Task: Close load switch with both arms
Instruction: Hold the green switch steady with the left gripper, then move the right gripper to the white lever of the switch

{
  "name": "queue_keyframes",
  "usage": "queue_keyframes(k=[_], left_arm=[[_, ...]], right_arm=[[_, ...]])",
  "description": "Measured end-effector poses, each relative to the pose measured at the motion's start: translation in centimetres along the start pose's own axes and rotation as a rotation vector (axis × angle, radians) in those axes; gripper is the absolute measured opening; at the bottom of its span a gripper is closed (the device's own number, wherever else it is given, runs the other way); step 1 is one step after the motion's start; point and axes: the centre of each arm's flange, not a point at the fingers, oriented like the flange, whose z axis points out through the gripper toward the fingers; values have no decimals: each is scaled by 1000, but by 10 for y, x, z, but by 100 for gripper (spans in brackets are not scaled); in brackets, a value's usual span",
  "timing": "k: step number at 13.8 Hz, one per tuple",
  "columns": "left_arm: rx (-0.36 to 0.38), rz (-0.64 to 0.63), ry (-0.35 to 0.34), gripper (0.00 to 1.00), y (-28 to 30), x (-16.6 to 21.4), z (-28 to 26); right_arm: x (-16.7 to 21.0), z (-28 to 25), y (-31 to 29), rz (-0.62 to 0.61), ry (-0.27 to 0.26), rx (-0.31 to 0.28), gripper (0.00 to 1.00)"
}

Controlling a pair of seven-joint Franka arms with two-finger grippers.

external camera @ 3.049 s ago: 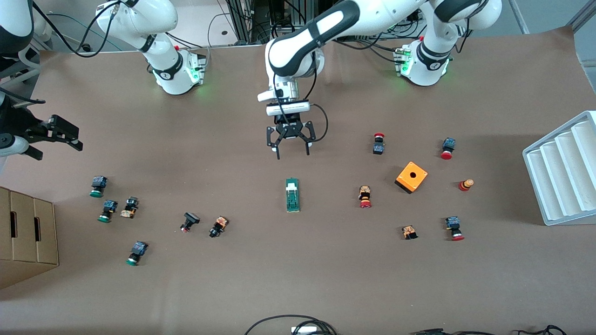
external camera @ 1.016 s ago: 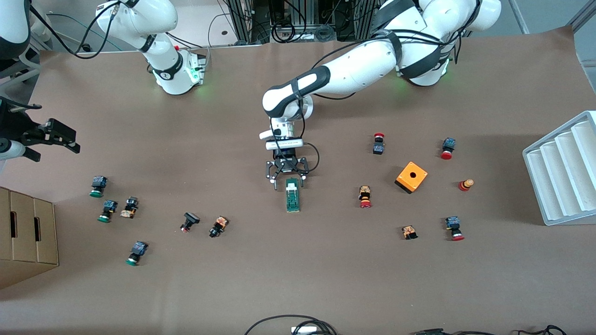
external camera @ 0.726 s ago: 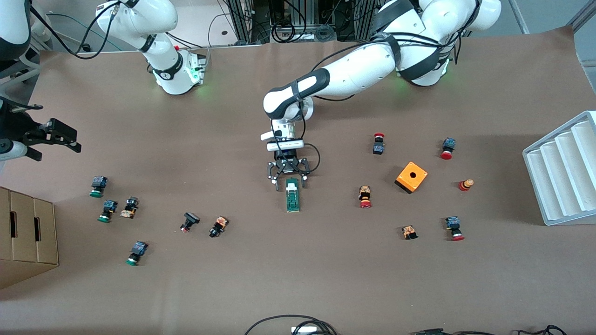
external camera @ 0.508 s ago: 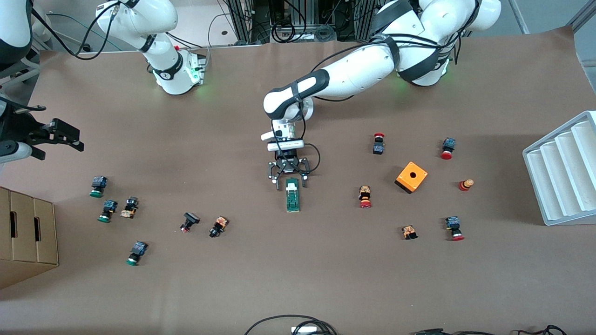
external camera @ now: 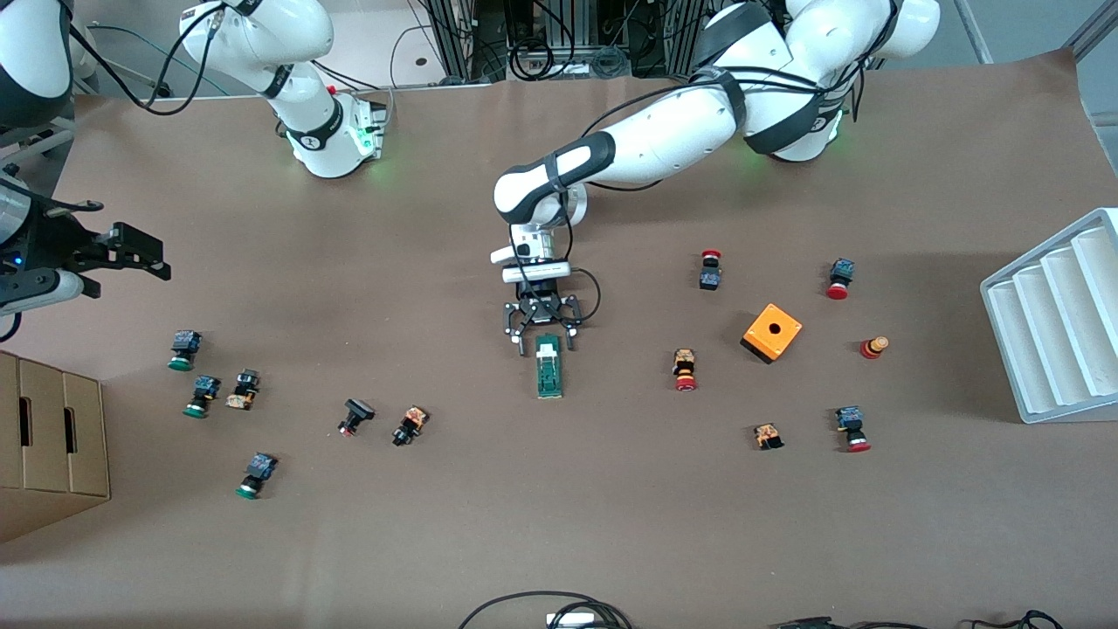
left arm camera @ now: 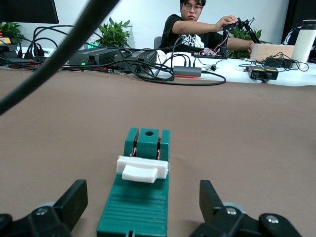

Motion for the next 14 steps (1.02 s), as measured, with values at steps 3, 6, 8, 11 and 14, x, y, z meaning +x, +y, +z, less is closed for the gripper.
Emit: queue_keyframes(k=[3, 6, 8, 11, 14], left_arm=[[-3, 0, 13, 100, 1, -3, 3], [-5, 2, 25, 100, 0, -8, 6], [-2, 2, 27, 100, 0, -9, 7], [-1, 2, 26, 100, 0, -10, 7], [1, 6, 26, 100, -1, -13, 7]], right_arm=[[2, 3, 0, 0, -8, 1, 100], [2, 4, 0, 0, -10, 1, 100], [2, 5, 0, 0, -10, 2, 100], [4, 9, 1, 0, -18, 3, 100], [8, 15, 1, 1, -27, 10, 100]])
